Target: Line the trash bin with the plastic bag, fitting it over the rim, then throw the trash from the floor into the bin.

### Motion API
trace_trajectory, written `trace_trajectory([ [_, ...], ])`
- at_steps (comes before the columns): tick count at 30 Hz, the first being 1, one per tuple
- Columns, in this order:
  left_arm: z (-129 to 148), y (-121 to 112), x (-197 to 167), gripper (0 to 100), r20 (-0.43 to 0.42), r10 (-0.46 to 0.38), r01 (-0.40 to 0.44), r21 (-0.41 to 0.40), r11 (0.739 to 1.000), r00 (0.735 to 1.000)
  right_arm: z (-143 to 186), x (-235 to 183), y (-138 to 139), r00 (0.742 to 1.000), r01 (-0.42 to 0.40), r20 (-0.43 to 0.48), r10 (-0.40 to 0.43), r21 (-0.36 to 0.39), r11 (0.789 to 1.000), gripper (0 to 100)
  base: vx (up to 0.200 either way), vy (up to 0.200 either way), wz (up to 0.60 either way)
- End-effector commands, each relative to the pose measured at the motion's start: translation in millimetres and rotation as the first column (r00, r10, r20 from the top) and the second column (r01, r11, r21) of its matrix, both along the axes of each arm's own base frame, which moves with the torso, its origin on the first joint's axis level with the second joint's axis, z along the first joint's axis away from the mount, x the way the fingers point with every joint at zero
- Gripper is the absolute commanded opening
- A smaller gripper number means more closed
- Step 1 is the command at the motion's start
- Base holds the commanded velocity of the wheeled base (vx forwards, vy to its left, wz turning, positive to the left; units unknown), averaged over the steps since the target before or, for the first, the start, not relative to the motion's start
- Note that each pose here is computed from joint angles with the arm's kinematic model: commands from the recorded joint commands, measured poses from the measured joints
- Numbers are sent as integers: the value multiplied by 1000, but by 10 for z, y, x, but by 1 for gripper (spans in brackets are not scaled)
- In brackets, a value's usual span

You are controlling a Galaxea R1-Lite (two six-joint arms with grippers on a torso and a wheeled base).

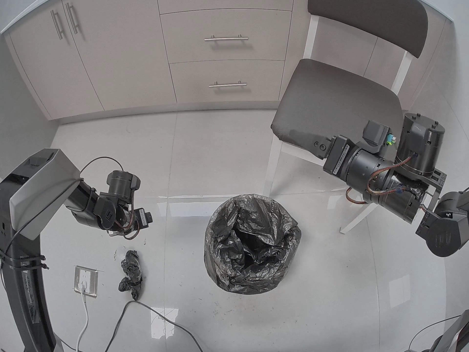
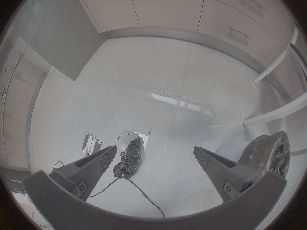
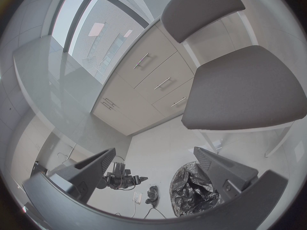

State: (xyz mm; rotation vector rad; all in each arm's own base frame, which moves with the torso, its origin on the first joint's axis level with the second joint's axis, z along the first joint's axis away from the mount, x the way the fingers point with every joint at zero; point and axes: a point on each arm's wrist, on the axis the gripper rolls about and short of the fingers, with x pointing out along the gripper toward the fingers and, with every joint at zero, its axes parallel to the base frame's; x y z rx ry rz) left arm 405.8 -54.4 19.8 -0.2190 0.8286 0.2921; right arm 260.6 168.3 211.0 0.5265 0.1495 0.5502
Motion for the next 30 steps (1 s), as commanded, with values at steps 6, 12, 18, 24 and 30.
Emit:
trace_trajectory([
  [6,-490,344,481,100,-96,94,-85,89,992,991,3,30,-105,1000,30,4,-30,9,1000,100,0,0,0],
  [12,-477,607,729,100,-103,144,-136,85,987,984,-41,77,-110,999,39,-8,-39,2,999,100,0,0,0],
  [18,-644,839,925,100,-145,176,-168,69,983,974,-134,135,-76,999,39,-33,-39,-14,999,100,0,0,0],
  [24,-936,966,915,100,-275,195,-183,72,981,941,-213,196,-86,997,51,-54,-52,-26,998,100,0,0,0],
  [30,-1516,1004,571,100,-574,202,-178,99,979,793,-372,296,-41,994,54,-93,-58,-49,997,100,0,0,0],
])
